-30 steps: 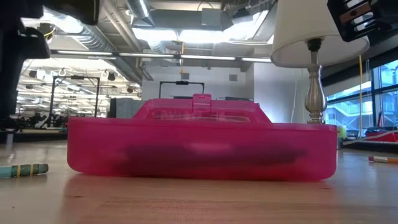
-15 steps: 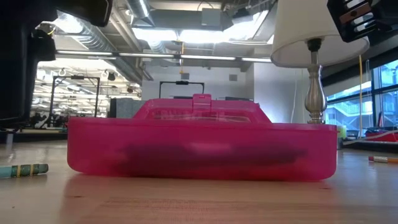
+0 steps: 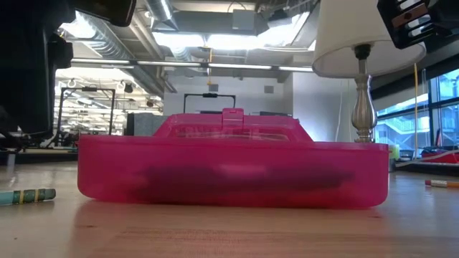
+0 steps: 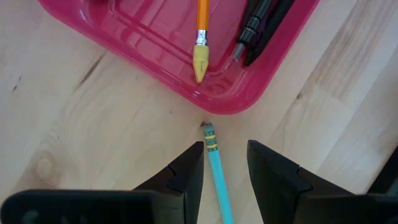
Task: Pick & place school supplies into a supply box
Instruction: Put the blue pencil into the red supply box
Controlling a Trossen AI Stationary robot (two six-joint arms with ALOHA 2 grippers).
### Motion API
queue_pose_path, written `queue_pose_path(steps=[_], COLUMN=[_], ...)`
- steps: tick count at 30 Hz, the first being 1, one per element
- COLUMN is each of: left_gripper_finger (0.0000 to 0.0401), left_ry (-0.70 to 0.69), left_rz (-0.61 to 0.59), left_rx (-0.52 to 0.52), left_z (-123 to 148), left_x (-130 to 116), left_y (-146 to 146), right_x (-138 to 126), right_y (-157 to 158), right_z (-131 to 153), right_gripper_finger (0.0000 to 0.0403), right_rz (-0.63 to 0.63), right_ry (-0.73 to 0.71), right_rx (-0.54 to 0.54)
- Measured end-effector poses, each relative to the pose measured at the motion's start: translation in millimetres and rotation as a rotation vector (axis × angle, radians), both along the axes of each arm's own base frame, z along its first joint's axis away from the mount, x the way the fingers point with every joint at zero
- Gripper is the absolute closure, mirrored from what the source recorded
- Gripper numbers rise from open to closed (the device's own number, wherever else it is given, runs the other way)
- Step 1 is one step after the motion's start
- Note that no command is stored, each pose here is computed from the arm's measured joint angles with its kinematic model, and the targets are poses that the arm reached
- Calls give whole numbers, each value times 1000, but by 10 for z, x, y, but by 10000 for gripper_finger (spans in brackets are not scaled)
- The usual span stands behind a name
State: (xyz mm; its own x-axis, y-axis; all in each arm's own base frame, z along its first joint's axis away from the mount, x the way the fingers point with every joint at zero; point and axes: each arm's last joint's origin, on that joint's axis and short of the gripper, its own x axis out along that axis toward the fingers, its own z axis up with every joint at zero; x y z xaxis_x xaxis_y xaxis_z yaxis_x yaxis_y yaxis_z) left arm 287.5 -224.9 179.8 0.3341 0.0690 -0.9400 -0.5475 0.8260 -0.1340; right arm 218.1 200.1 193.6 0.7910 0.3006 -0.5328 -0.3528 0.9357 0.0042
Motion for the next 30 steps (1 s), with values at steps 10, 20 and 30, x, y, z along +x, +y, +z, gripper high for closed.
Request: queue_pose_path(steps=[10,20,30], left_gripper_finger=[285,285,305], left_ry=[42,98,138], left_rz=[-5,-17,-16], left_rx=[4,19,4], left_z=[-180,-396,-428], left_x=[35,64,53], left_y=[-37,-73,-71], right_x=[0,1,1], right_y=[0,1,1], right_z=[1,1,1], right_gripper_finger=[267,267,267], right_rz=[0,0,0], right_ry=[0,0,0], right_rx=[1,1,0])
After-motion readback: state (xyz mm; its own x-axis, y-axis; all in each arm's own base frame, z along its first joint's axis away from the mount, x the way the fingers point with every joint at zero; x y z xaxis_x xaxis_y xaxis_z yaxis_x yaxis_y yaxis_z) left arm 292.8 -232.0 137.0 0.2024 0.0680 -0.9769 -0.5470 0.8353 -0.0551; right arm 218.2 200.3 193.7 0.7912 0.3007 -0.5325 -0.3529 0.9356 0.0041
